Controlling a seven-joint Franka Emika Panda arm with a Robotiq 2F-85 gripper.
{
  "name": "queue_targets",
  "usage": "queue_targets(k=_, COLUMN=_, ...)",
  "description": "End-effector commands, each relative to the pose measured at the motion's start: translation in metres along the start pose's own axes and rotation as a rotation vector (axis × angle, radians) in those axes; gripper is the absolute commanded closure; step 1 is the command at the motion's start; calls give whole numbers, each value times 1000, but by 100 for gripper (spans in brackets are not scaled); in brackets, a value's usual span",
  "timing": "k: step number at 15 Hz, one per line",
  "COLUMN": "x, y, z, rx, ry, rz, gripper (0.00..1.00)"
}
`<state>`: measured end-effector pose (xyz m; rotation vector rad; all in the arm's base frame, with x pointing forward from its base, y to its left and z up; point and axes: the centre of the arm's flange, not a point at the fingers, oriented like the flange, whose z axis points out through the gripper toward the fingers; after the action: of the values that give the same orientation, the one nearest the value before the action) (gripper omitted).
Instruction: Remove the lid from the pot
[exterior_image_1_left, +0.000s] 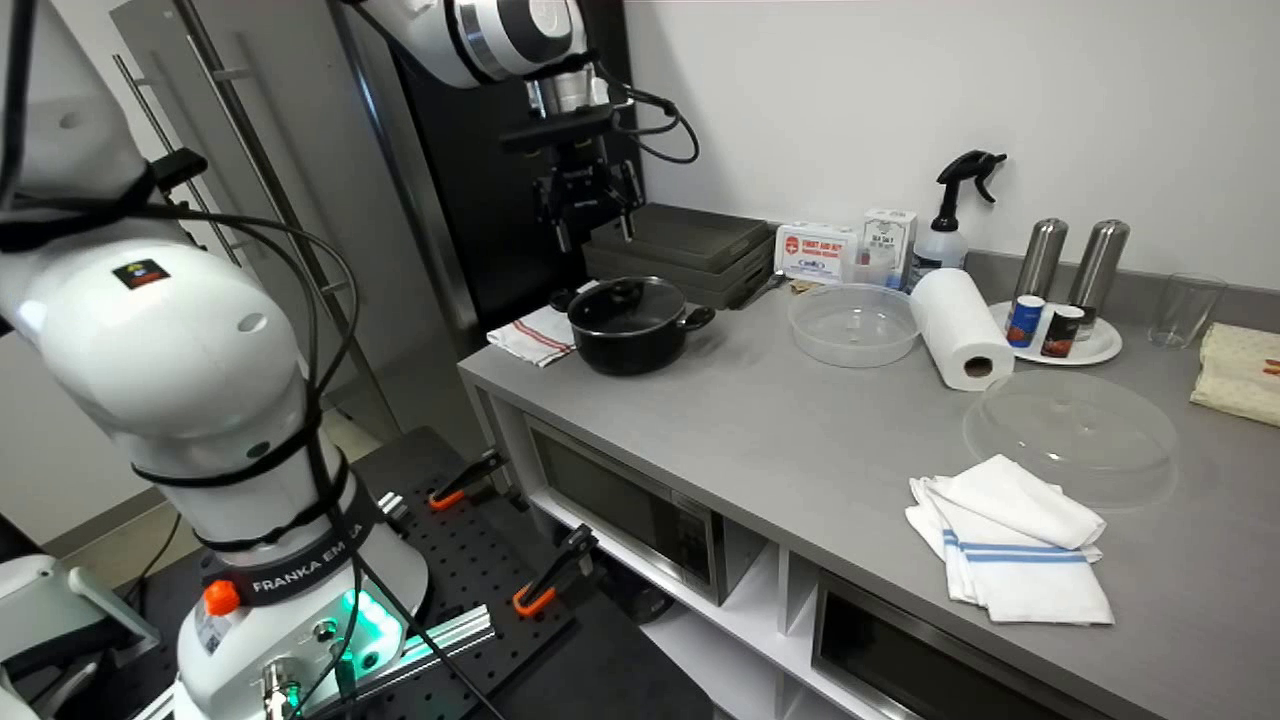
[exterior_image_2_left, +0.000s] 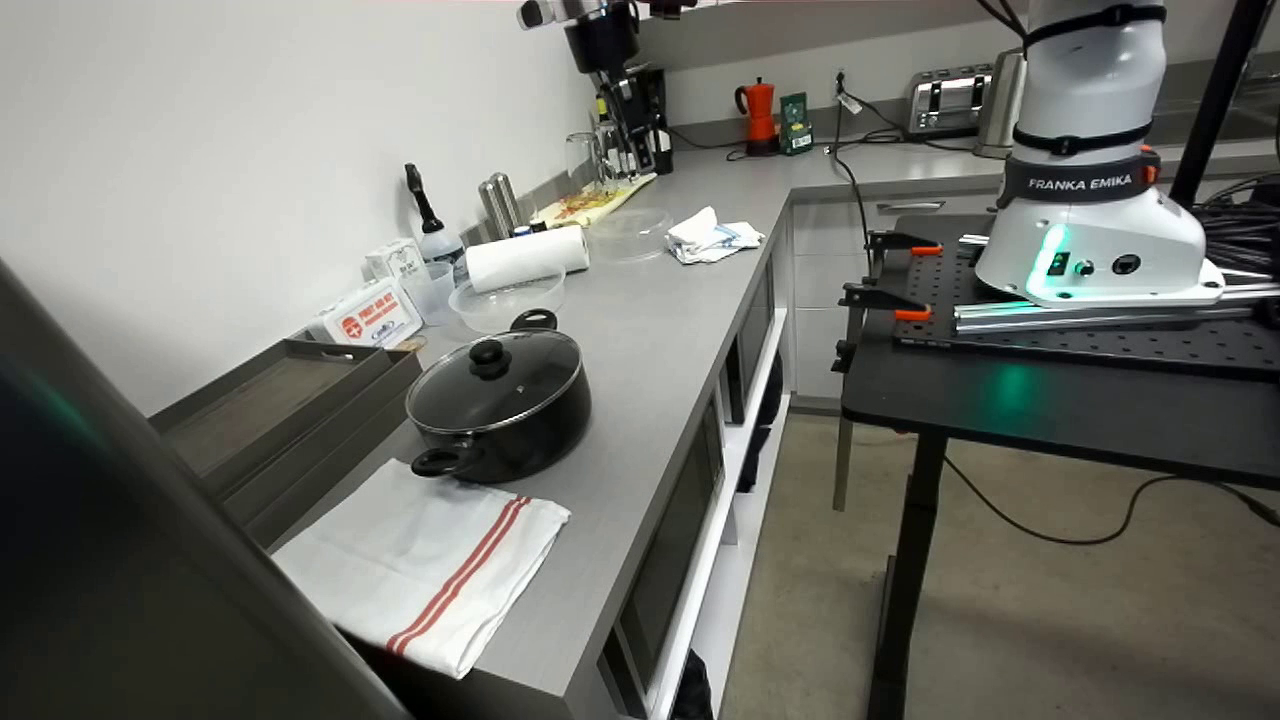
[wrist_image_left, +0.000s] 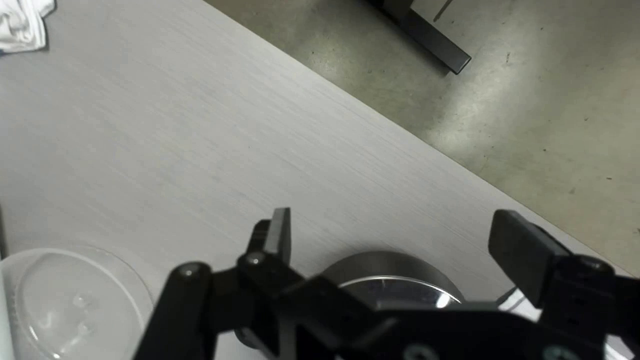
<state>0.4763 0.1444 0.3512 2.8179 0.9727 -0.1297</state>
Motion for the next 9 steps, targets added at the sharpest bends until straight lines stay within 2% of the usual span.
queue_targets(k=1, x=58, y=8, z=11, rx=21, ry=21, rz=-87, gripper=0)
queue_targets(k=9, x=143, y=3, z=50, rx=74, ry=72, rz=-218, gripper=0)
